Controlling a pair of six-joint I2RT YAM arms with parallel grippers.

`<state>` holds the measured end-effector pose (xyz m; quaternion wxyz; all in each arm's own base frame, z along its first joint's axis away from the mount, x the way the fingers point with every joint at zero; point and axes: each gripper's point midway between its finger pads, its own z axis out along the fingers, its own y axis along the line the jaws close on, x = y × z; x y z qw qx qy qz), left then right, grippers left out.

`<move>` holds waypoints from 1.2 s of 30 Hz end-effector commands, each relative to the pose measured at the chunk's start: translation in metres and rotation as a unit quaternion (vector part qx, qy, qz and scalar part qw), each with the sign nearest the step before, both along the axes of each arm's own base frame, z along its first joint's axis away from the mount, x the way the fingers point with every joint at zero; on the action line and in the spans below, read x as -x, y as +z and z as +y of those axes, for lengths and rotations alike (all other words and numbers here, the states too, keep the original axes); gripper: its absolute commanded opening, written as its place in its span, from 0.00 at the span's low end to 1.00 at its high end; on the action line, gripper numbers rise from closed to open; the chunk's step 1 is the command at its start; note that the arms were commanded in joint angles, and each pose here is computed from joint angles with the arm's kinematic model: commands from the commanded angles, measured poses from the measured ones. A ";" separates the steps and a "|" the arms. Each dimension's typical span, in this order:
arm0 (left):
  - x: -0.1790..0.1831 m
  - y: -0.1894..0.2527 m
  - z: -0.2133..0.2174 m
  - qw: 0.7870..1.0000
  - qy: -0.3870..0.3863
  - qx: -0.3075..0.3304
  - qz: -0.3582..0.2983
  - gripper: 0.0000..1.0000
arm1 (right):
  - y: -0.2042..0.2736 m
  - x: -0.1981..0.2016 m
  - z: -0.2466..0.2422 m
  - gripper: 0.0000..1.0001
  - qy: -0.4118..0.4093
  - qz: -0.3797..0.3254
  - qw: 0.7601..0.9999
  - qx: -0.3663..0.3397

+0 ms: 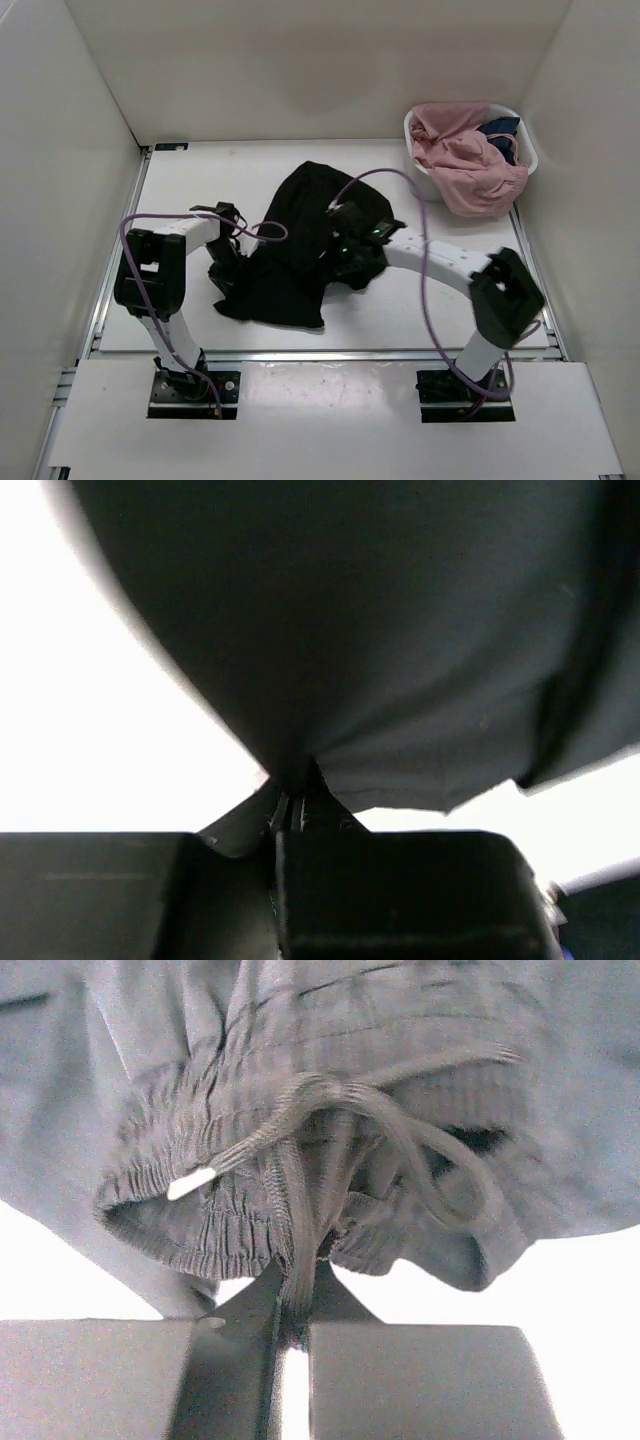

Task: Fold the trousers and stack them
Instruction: Flatten the trousers out

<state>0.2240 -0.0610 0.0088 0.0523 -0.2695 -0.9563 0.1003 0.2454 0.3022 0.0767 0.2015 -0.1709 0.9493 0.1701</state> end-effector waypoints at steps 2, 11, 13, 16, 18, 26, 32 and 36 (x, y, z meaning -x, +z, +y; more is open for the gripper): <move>-0.071 0.048 0.082 0.975 0.034 -0.141 -0.171 0.14 | 0.043 0.002 -0.081 0.00 -0.096 -0.048 0.993 0.043; -0.115 0.133 0.183 0.914 0.094 -0.286 -0.270 0.14 | 0.019 0.045 -0.227 0.09 -0.261 -0.025 0.959 0.108; -0.122 0.142 0.187 0.909 0.093 -0.296 -0.278 0.14 | 0.017 0.044 -0.242 0.17 -0.286 -0.018 0.953 0.102; -0.132 0.158 0.195 0.898 0.091 -0.315 -0.292 0.14 | 0.014 0.047 -0.272 0.17 -0.325 -0.006 0.938 0.124; -0.133 0.160 0.201 0.891 0.090 -0.333 -0.297 0.14 | 0.011 0.051 -0.295 0.23 -0.372 0.020 0.921 0.115; -0.150 0.170 0.191 0.891 0.074 -0.303 -0.330 0.14 | 0.044 0.038 -0.322 0.36 -0.411 -0.006 0.909 0.069; -0.201 0.226 0.190 0.860 0.103 -0.295 -0.403 0.20 | 0.051 0.032 -0.328 0.44 -0.409 0.009 0.909 0.079; -0.241 0.235 0.191 0.852 0.117 -0.286 -0.423 0.28 | 0.055 0.024 -0.329 0.54 -0.412 0.001 0.909 0.060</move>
